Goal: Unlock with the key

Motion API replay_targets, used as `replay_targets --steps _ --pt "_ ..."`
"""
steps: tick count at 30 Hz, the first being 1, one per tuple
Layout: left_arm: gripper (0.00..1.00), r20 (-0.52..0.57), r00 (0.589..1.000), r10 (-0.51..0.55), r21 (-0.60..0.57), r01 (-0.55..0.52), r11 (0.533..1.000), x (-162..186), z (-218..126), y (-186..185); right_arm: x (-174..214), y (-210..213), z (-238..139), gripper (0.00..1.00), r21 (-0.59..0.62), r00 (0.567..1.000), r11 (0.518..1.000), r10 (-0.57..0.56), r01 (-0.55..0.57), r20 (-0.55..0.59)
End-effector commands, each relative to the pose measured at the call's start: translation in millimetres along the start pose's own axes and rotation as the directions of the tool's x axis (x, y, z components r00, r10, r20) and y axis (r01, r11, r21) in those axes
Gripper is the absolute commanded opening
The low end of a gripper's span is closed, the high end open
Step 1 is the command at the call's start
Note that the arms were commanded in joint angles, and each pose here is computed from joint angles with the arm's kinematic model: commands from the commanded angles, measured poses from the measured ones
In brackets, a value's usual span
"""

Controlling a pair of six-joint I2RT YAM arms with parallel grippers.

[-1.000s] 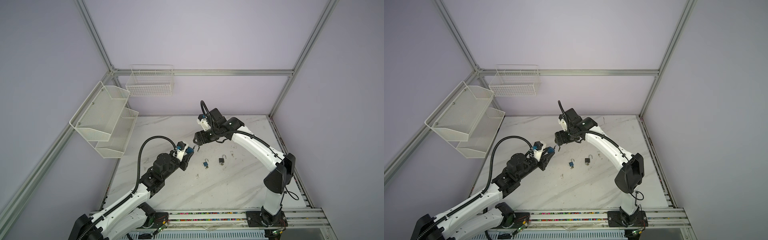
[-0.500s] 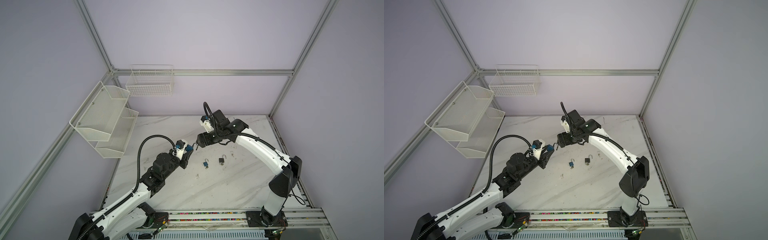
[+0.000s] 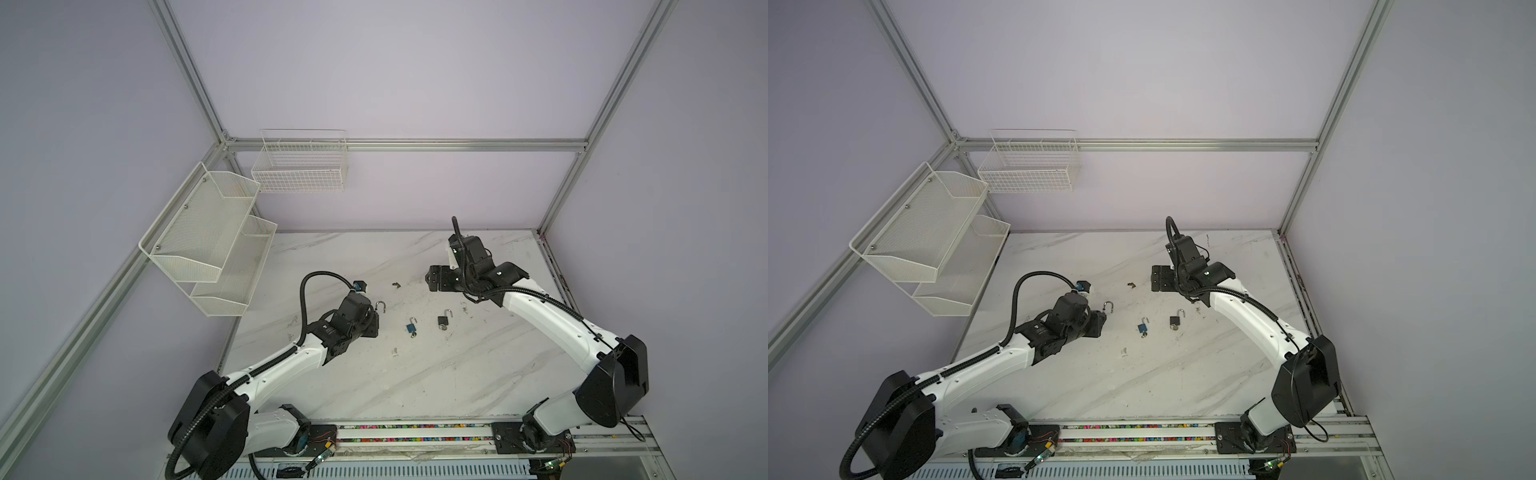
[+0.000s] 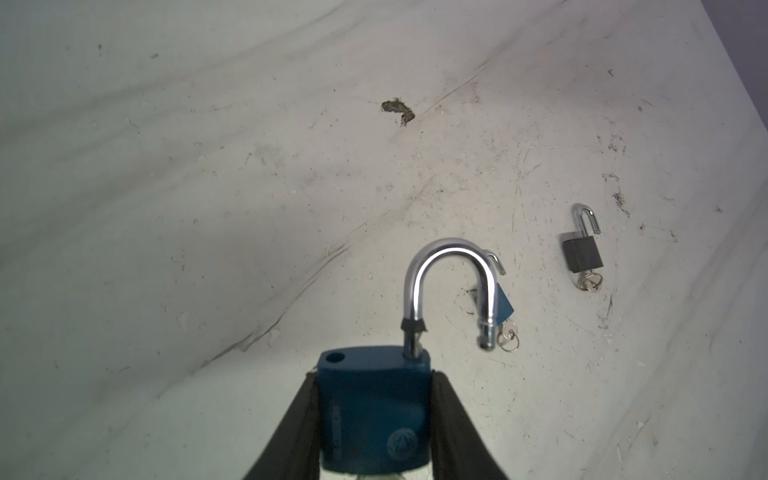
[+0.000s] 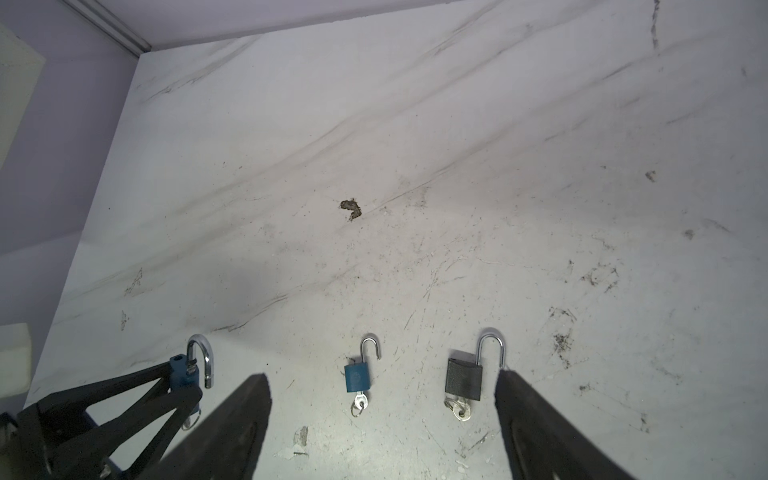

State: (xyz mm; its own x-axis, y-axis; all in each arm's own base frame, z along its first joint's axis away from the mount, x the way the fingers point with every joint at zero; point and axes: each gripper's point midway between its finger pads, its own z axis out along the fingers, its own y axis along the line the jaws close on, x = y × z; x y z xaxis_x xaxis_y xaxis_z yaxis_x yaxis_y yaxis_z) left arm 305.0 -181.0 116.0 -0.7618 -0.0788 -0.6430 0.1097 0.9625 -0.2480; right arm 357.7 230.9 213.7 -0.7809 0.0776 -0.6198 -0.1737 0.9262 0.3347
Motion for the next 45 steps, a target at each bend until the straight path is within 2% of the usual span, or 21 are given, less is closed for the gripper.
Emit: replay_targets --steps 1,8,15,21,22,24,26,31,33,35,37,39,41,43,45 --pt "0.00 0.005 0.986 -0.166 -0.007 0.166 0.986 -27.1 -1.4 -14.7 -11.7 3.4 0.9 0.88 -0.065 0.993 0.995 0.085 -0.080 0.086" --pt "0.00 -0.154 0.973 -0.170 -0.131 0.151 0.980 -2.7 36.3 -10.1 -0.9 -5.7 10.3 0.88 -0.080 0.992 0.993 0.094 -0.087 0.082" --pt "0.00 -0.226 0.960 -0.162 -0.191 0.120 0.974 14.9 57.3 -3.4 3.2 -13.6 15.4 0.88 -0.074 0.992 0.993 0.095 -0.089 0.085" --pt "0.00 -0.271 0.948 -0.165 -0.222 0.105 0.969 27.5 61.5 2.4 -4.6 -20.1 10.1 0.88 -0.060 0.989 0.995 0.090 -0.083 0.120" --pt "0.05 -0.274 0.947 -0.165 -0.222 0.105 0.970 28.0 61.3 2.5 -5.4 -21.8 9.9 0.88 -0.054 0.988 0.995 0.088 -0.082 0.125" --pt "0.25 -0.279 0.946 -0.163 -0.221 0.102 0.970 27.4 59.5 1.7 -7.0 -27.1 10.0 0.88 -0.038 0.987 0.996 0.086 -0.082 0.136" --pt "0.40 -0.271 0.949 -0.158 -0.220 0.099 0.971 23.6 55.9 1.4 -11.4 -33.7 9.8 0.88 -0.016 0.984 0.996 0.085 -0.084 0.159" --pt "0.73 -0.174 0.975 -0.139 -0.218 0.099 0.971 -9.8 32.7 1.8 -39.6 -68.2 -3.6 0.90 0.121 0.950 0.986 0.073 -0.114 0.303" --pt "0.90 -0.096 0.985 -0.142 -0.265 0.112 0.958 -36.5 12.4 12.5 -51.1 -93.7 -14.5 0.92 0.209 0.918 0.966 0.061 -0.153 0.392" --pt "1.00 -0.006 0.994 -0.105 -0.345 0.097 0.934 -64.6 -13.9 32.3 -61.6 -124.5 -27.2 0.95 0.285 0.877 0.935 0.053 -0.212 0.478" --pt "1.00 0.114 0.991 -0.074 -0.447 0.118 0.887 -90.6 -43.5 64.3 -67.0 -162.2 -41.7 0.97 0.370 0.826 0.881 0.041 -0.295 0.562" --pt "1.00 0.231 0.969 -0.086 -0.499 0.194 0.845 -108.4 -71.7 107.2 -67.6 -201.8 -49.1 0.97 0.403 0.776 0.835 0.045 -0.375 0.629" --pt "1.00 0.336 0.938 -0.090 -0.572 0.279 0.771 -113.8 -93.2 155.4 -63.8 -232.3 -54.9 0.97 0.448 0.740 0.787 0.016 -0.424 0.672" --pt "1.00 0.400 0.917 -0.016 -0.647 0.294 0.704 -109.9 -106.9 191.5 -60.7 -253.1 -59.1 0.97 0.472 0.714 0.757 -0.011 -0.452 0.700" --pt "1.00 0.449 0.889 0.086 -0.699 0.289 0.655 -106.6 -114.6 215.4 -48.5 -272.6 -46.8 0.97 0.503 0.725 0.737 -0.026 -0.451 0.689"
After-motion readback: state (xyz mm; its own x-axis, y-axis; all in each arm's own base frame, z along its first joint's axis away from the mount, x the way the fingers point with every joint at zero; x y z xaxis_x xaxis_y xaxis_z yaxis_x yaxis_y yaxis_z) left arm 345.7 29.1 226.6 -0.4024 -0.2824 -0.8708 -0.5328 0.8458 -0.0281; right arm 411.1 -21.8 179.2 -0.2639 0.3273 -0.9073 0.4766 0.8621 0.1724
